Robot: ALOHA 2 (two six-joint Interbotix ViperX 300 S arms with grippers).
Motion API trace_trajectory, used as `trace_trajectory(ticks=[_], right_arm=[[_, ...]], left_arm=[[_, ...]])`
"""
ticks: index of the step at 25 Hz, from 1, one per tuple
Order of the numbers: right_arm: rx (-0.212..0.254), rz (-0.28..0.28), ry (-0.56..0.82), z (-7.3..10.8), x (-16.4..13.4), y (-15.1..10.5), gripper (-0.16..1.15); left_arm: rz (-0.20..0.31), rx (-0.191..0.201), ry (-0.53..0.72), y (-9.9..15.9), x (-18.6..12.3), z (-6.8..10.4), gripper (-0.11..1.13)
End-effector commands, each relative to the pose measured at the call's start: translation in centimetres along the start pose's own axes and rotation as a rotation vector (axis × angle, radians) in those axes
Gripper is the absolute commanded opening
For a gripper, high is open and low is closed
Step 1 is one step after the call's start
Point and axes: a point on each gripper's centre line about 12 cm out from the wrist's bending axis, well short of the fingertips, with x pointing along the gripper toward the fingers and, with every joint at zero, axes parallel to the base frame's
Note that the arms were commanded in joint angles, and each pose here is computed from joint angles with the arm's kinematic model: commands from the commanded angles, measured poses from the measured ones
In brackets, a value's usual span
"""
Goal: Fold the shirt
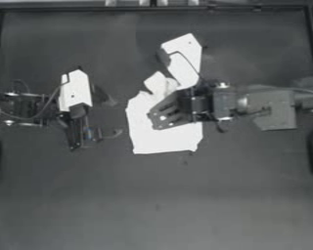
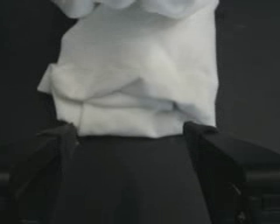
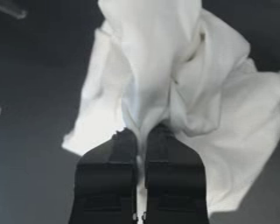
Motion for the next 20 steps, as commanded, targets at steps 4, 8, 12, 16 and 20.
trace_trajectory(ticks=[4,8,12,16,20], right_arm=[[0.011,0.005,-0.015,1.5,0.0,1.8,0.05],[0.009,-0.012,0.003,1.1,1.3,2.1,0.05],[0.011,-0.024,0.017,0.8,2.6,2.1,0.05],[0.003,-0.021,0.022,0.6,3.6,2.3,0.07],[0.004,0.023,0.010,0.8,4.2,2.7,0.32]], left_arm=[[0.001,-0.011,-0.032,0.0,-1.0,0.4,1.01],[0.000,-0.010,-0.028,0.0,-1.1,0.1,1.01],[0.001,-0.011,-0.028,0.0,-1.1,0.1,1.01],[0.001,-0.014,-0.017,0.0,-1.1,-0.3,1.01],[0.001,-0.024,-0.013,0.0,-1.3,-0.6,1.01]])
